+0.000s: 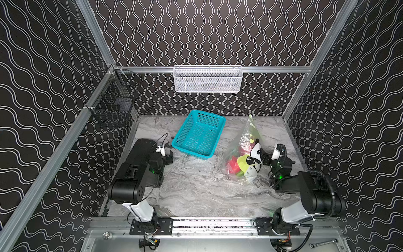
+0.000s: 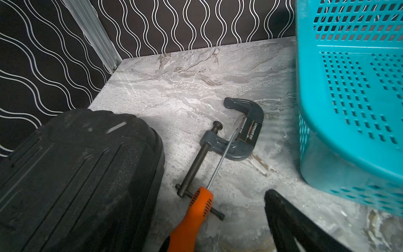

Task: Open the zip-top bag and take out the dragon fruit
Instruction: Pick up the zipper food storage bag at the center of the board.

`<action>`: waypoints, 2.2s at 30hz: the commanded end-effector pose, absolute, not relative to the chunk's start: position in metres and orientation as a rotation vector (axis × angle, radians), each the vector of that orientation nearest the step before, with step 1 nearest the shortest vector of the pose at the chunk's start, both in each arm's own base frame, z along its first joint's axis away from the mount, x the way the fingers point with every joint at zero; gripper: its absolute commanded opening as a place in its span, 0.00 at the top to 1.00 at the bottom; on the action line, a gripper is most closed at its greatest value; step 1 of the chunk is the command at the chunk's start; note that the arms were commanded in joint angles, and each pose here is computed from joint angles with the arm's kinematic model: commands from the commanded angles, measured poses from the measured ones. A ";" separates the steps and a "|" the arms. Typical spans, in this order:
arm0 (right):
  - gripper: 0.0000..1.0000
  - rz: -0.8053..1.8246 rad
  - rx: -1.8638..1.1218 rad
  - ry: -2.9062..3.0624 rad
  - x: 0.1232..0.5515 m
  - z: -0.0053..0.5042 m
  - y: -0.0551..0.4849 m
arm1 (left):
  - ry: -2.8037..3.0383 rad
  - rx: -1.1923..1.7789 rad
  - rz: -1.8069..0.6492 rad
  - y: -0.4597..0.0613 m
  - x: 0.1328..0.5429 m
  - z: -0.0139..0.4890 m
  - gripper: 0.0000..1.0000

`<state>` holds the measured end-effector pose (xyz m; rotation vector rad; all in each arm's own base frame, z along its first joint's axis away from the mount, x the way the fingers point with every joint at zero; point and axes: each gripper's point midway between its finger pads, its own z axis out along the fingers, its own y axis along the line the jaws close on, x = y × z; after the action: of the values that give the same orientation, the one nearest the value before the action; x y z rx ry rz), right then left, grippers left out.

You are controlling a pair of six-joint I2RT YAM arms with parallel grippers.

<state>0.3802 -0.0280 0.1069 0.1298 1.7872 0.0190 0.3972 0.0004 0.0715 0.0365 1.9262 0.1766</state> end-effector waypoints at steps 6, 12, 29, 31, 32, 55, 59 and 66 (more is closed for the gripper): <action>0.00 0.022 0.116 1.748 0.382 0.116 -0.026 | 1.910 0.032 0.179 0.001 0.398 0.075 0.01; 0.00 0.022 0.116 1.746 0.382 0.117 -0.026 | 1.910 0.033 0.179 0.001 0.398 0.075 0.01; 0.00 0.046 0.120 1.745 0.382 0.117 -0.026 | 1.912 0.032 0.178 0.001 0.398 0.075 0.01; 0.00 0.039 0.138 1.742 0.382 0.118 -0.029 | 1.904 0.034 0.172 0.000 0.398 0.079 0.01; 0.00 0.022 0.186 1.731 0.381 0.121 -0.036 | 1.903 0.031 0.173 0.000 0.399 0.082 0.01; 0.00 0.450 0.701 2.252 0.404 0.272 0.002 | 2.214 0.289 -0.493 -0.195 0.362 0.249 0.01; 0.00 0.506 0.797 2.164 0.377 0.278 -0.006 | 2.134 0.552 -0.586 -0.285 0.369 0.266 0.01; 0.00 0.712 0.814 2.157 0.341 0.273 0.022 | 2.035 0.671 -0.723 -0.361 0.388 0.268 0.01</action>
<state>0.3627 0.0028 0.2768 0.7665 2.1516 0.5596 0.3816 -0.3199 0.2548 0.5831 2.1434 -0.6316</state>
